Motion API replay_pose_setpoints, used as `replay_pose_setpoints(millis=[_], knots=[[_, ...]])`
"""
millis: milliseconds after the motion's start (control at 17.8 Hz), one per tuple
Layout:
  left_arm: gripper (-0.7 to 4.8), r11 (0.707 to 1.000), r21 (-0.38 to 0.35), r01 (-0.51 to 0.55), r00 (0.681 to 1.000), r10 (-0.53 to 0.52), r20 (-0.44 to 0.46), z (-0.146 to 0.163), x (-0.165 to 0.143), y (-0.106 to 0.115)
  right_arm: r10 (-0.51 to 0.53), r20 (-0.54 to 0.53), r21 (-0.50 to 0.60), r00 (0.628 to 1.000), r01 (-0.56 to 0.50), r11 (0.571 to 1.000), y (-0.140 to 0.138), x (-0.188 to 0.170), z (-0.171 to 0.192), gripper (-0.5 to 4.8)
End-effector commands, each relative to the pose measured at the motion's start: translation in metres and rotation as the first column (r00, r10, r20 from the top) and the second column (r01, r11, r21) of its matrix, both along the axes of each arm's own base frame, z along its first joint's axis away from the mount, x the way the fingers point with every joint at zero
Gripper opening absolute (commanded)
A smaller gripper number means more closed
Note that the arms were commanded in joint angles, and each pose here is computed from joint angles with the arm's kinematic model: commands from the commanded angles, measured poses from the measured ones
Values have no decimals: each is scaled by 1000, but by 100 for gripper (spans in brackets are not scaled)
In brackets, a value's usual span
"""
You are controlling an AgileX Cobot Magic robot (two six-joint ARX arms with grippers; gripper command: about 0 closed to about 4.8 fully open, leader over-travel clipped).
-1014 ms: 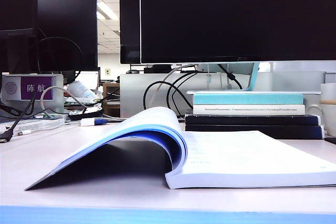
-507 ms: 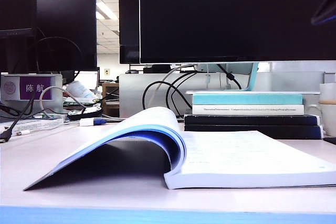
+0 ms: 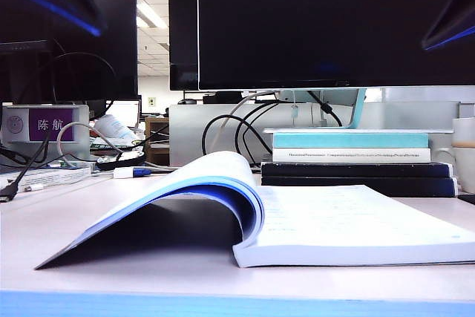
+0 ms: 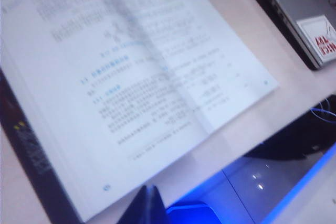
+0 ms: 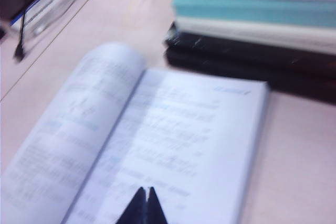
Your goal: Close the book.
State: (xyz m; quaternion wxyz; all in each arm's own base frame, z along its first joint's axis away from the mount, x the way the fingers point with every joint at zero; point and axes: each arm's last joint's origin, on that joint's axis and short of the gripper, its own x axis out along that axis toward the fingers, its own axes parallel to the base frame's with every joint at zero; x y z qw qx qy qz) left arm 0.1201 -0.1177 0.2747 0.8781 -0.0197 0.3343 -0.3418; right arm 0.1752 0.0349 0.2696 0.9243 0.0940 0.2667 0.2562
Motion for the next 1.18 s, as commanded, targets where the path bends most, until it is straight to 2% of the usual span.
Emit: replay_pose_setpoints(millis=[56,113,169,338,394,451,507,620,732,901,958,1070,1183], knots=[[-5,998,-33,54,995,-57,-87,-19,5,-9,61,-18,-33,998,-61,998,6,-4,0,-2],[-5,995,-90,40,995,-48,-86,-38,2,-17,55,-15,-43,998,-55,998,7,-4,0,-1],[-5,994,-108,21,997,-29,-75,-48,-2,-21,49,-15,-47,999,-49,998,7,-4,-1,-1],[-5,995,-83,-54,999,53,-5,-78,-24,-31,40,-13,-53,999,-40,998,7,-4,0,-1],[-5,994,-89,-57,997,61,44,-85,-39,-38,29,-7,-59,1000,-30,998,7,-3,0,-1],[-5,994,-99,-56,997,62,55,-87,-43,-40,29,-2,-59,1000,-29,998,7,-3,0,-1],[-5,986,-135,-94,991,105,81,-95,-51,-45,30,9,-57,1000,-29,998,7,-2,1,-1],[-5,974,-155,-165,980,180,89,-104,-49,-50,63,6,-37,998,-63,997,9,-2,1,-1],[-5,976,-165,-138,985,153,77,-112,-46,-61,114,-2,-5,993,-114,993,11,-3,1,-1],[-5,974,-173,-147,987,155,37,-133,-41,-78,121,-8,0,993,-121,993,11,-4,1,-2],[-5,965,-135,-224,973,229,19,-147,-38,-81,131,-17,6,991,-131,991,11,-4,0,-1],[-5,946,-139,-294,950,306,68,-146,-36,-80,151,-21,22,988,-150,988,12,-5,0,-1],[-5,928,-149,-340,933,353,70,-146,-32,-78,151,-24,22,988,-150,988,12,-5,0,-1]])
